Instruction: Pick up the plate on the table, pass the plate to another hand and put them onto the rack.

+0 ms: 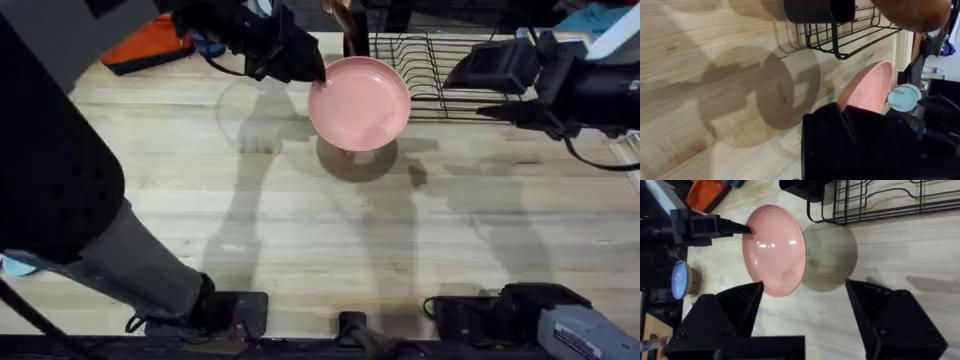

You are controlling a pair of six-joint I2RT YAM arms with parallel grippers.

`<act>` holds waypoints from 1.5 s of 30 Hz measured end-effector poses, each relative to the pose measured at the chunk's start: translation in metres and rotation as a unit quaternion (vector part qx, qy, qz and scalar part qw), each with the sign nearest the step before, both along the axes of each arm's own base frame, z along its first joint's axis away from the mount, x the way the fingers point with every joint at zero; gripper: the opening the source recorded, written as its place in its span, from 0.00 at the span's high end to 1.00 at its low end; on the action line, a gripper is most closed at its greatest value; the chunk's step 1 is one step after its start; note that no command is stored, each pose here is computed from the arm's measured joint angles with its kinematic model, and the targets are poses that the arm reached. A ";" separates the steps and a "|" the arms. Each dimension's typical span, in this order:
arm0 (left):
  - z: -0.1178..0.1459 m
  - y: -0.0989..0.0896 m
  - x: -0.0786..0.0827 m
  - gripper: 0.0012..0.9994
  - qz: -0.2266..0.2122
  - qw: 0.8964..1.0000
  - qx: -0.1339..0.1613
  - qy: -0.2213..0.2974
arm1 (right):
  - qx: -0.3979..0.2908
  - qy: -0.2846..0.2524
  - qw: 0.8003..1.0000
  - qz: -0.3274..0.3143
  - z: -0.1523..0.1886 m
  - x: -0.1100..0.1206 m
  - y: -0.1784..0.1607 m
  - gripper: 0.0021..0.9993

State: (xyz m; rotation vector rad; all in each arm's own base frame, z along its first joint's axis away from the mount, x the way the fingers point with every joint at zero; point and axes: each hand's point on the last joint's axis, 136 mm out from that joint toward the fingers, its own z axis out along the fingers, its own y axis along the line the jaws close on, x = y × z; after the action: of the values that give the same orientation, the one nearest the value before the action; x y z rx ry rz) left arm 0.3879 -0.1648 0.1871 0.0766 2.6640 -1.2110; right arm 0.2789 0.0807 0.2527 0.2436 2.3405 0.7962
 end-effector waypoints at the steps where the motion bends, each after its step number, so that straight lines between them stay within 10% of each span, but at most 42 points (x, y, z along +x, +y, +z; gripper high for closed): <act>1: 0.000 0.000 0.000 0.96 0.000 1.000 0.000 0.000 | 0.000 0.003 1.000 0.000 -0.002 0.001 0.000 0.00; 38: 0.000 0.000 -0.001 0.96 0.000 1.000 0.000 0.003 | -0.013 0.076 0.994 0.082 -0.076 0.052 0.064 0.00; 45: 0.000 0.000 -0.001 0.96 0.000 1.000 0.000 0.004 | -0.011 0.057 0.995 0.082 -0.070 0.059 0.066 0.12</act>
State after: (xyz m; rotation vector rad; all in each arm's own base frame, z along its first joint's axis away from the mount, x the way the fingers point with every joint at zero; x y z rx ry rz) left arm 0.3867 -0.1646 0.1867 0.0722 2.6704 -1.2127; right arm 0.3379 0.1464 0.1824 0.0910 2.4991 0.8546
